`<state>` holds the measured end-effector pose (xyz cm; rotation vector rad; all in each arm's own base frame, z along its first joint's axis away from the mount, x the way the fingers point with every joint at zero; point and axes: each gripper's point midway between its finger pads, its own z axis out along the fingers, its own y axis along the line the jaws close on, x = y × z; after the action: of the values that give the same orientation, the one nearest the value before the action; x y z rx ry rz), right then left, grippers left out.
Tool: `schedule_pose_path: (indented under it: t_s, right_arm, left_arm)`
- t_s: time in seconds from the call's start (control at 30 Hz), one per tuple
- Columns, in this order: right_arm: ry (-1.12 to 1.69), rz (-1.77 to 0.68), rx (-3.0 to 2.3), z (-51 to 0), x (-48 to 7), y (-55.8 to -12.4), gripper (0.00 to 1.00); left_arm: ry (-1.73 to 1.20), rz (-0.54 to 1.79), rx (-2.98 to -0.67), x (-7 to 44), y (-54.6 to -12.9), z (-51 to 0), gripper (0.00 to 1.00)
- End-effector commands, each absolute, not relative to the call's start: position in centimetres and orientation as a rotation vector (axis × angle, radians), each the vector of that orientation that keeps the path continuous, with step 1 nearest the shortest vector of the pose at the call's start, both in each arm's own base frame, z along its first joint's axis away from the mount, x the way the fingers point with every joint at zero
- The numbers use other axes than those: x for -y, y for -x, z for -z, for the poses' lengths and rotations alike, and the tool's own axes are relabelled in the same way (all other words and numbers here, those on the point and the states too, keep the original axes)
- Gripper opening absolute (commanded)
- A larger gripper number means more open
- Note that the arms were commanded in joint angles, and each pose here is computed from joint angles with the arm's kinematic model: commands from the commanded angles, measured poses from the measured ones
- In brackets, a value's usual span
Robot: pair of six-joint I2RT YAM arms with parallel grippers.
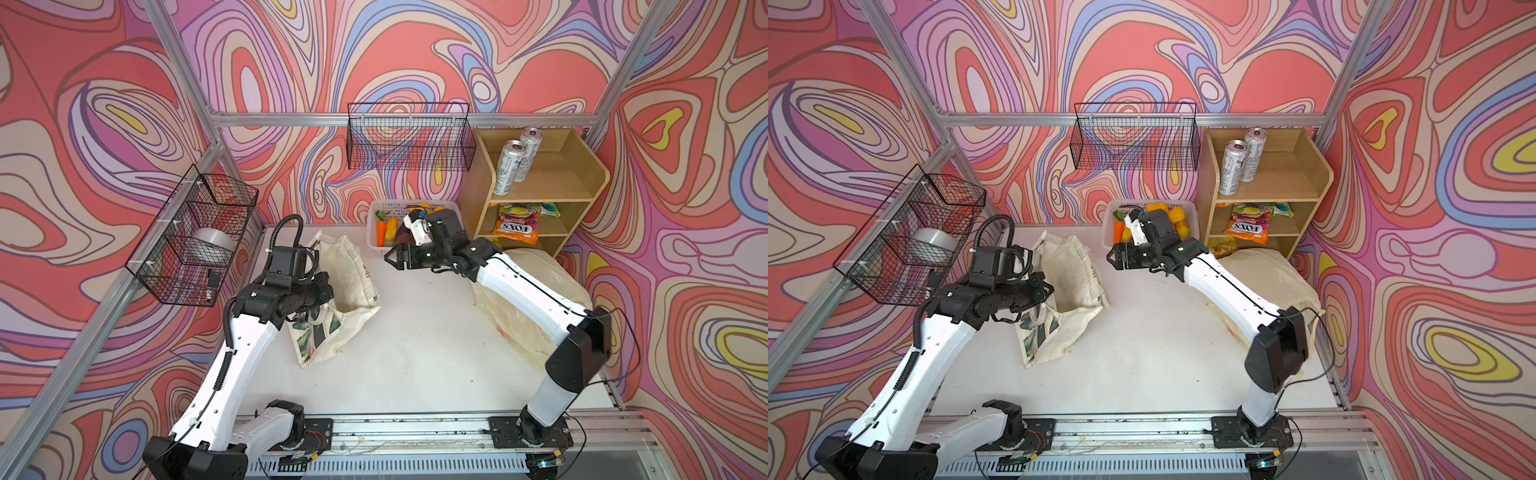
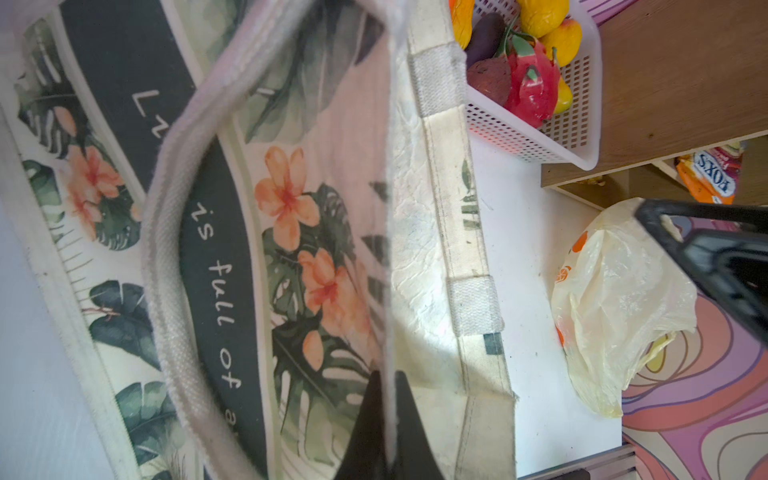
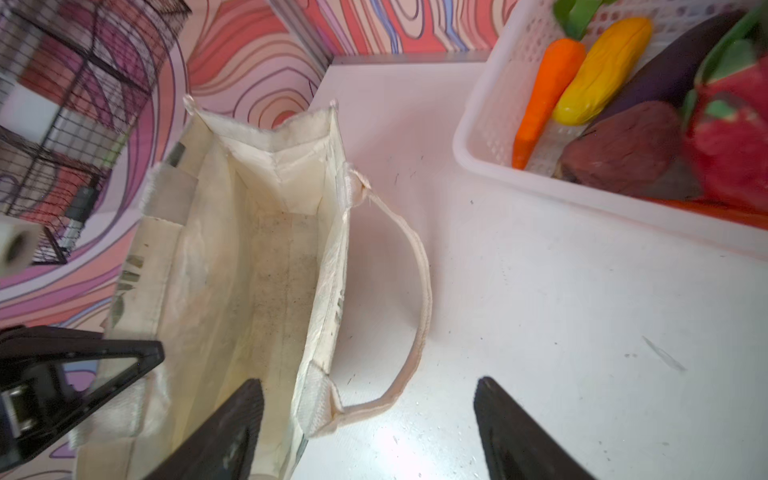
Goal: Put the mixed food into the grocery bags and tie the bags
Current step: 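Grasp the canvas tote rim with the left gripper while right gripper releases the bag, then grasp the tote's opposite rim with the right gripper and spread it open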
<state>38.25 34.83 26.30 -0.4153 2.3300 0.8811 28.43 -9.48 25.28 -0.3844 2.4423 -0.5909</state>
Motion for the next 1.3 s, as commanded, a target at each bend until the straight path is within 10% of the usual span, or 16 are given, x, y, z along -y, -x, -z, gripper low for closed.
schedule_pose_path:
  t_s: [0.0, 0.23, 0.4, 0.83, 1.27]
  right_arm:
    - [0.467, -0.864, -2.409, -22.9, -37.5, -38.1, 0.83]
    - [0.482, -0.940, -2.507, -17.2, -42.3, -39.9, 0.72]
    - [0.482, -0.900, -2.505, -17.8, -41.6, -40.2, 0.00]
    - [0.170, -0.567, -2.317, -28.8, -27.3, -36.4, 0.00]
    - [0.083, -0.395, -2.396, -24.3, -21.2, -36.1, 0.00]
  left_arm:
    - [0.357, 0.676, -2.401, 10.4, -28.4, -25.7, 0.00]
    - [0.342, 0.687, -2.378, 10.4, -27.6, -26.0, 0.00]
    - [0.357, 0.673, -2.347, 9.9, -27.3, -26.4, 0.00]
    - [0.321, 0.850, -2.228, 12.2, -29.9, -29.3, 0.00]
    - [0.197, 0.916, -2.373, 18.4, -34.3, -23.4, 0.00]
